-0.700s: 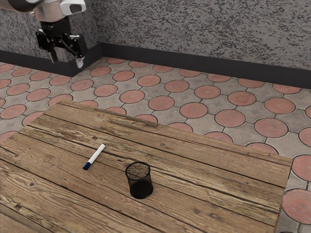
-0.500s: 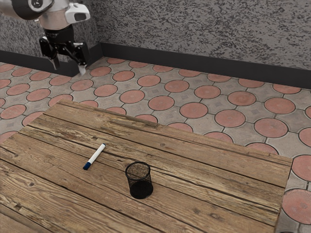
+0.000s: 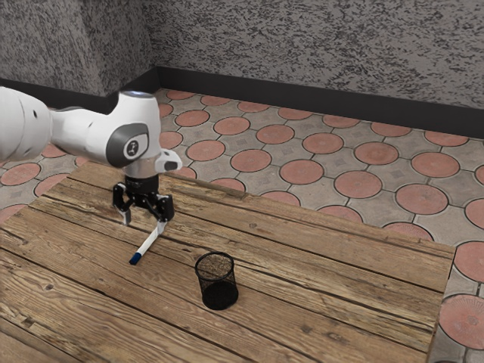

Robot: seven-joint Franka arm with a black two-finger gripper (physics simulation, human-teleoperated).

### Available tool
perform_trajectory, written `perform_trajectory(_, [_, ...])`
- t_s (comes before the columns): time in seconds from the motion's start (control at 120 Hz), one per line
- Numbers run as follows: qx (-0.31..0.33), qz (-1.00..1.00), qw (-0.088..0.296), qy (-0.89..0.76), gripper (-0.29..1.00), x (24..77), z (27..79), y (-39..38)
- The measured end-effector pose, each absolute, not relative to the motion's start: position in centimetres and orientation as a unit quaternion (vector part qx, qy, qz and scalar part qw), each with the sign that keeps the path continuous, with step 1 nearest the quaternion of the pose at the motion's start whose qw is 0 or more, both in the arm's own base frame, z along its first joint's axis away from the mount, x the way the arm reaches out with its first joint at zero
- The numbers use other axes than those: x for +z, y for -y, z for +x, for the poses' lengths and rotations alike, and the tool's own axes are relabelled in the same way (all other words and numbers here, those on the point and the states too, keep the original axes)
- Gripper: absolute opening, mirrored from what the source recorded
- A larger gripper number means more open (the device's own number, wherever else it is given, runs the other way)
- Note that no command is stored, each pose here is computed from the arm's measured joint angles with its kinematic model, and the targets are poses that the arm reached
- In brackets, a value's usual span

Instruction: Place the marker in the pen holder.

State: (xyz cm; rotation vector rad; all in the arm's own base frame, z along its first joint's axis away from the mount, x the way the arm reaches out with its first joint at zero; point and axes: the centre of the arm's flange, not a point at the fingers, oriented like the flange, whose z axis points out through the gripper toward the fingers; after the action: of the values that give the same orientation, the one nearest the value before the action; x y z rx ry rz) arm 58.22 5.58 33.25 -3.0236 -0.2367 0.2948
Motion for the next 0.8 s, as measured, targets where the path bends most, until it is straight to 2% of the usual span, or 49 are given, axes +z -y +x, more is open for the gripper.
perform_trajectory(0.217, [0.076, -0.993, 0.038, 0.081, 0.70, 30.6, 61.2, -8.5])
perform_trajectory(0.458, [0.126, -0.989, 0.016, 0.070, 0.70, 27.1, 62.0, -10.8])
perform_trajectory(0.8, [0.169, -0.985, 0.003, 0.018, 0.70, 25.1, 64.4, -11.0])
